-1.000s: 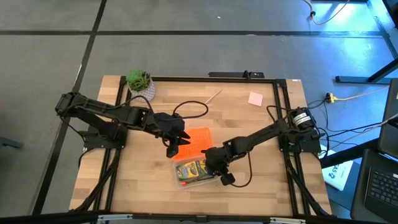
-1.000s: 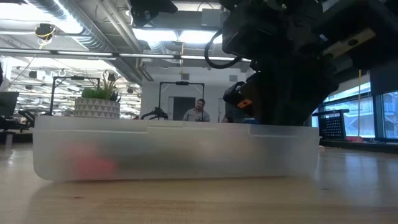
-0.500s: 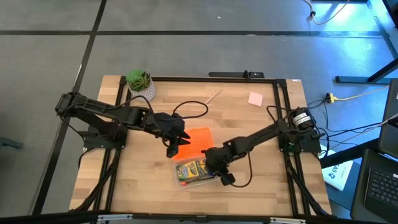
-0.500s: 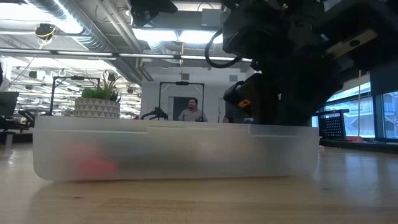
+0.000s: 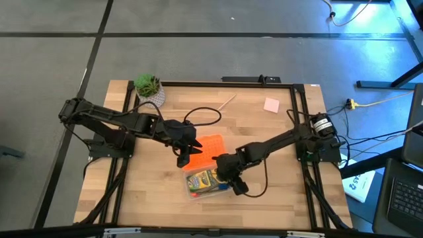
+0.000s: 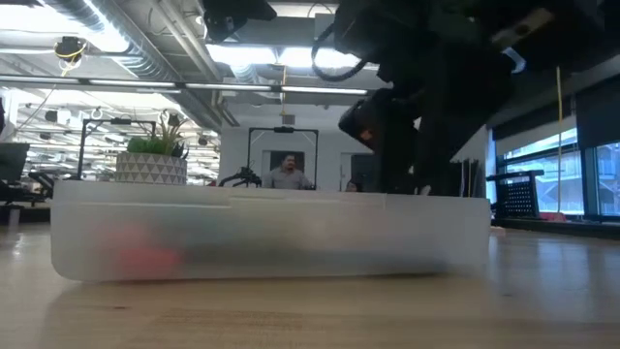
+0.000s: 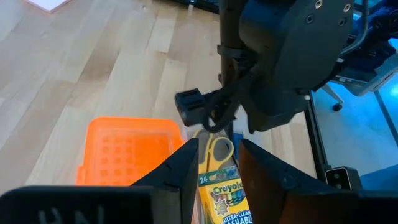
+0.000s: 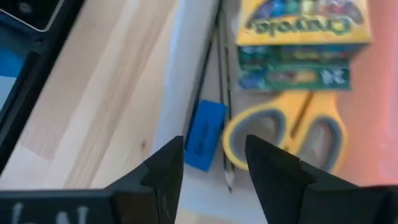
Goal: Pack school essentials
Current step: Put the pink pen into the orange supply box
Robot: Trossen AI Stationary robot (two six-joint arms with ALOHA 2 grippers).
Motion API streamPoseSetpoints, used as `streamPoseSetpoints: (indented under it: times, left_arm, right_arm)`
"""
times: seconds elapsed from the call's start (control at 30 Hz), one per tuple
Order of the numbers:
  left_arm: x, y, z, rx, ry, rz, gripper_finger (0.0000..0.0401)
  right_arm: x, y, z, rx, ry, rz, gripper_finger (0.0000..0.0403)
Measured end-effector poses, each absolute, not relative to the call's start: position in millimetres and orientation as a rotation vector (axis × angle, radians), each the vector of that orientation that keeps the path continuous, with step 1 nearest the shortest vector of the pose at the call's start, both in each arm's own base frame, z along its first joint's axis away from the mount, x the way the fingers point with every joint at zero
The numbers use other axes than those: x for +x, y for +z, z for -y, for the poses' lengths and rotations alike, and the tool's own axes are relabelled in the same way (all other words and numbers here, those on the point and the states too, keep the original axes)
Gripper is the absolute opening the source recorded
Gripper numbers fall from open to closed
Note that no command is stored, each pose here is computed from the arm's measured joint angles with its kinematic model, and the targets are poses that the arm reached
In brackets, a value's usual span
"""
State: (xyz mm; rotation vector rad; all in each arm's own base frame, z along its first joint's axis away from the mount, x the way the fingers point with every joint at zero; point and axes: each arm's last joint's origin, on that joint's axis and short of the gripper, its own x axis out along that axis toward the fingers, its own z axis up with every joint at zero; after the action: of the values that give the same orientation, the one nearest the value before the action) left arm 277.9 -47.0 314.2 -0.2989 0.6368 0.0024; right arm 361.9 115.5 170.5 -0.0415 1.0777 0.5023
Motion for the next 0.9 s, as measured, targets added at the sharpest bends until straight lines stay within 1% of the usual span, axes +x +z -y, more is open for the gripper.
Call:
streamPoseSetpoints:
  times: [0.2,0.3,0.47,0.67,0.77,0.9]
  left_arm:
    - [278,314,47,-0.300,0.002,-0.637,0.0105]
    - [277,315,47,-0.300,0.003,-0.638,0.0106]
    - [269,318,43,-0.294,0.024,-0.657,0.0105]
    - [259,316,29,-0.265,0.156,-0.715,0.0105]
    - [256,315,18,-0.262,0.228,-0.728,0.0106]
    - [254,312,3,-0.268,0.290,-0.761,0.0106]
  right_arm:
    - [365,197,-90,0.039,0.410,-1.179,0.0165]
    - [363,219,-72,0.081,0.360,-1.133,0.0166]
    - [347,255,-35,0.131,0.260,-1.086,0.0167]
    - [321,297,12,0.220,0.002,-0.974,0.0167]
    - [310,313,29,0.273,-0.065,-0.911,0.0167]
    - [300,323,42,0.286,-0.109,-0.869,0.0167]
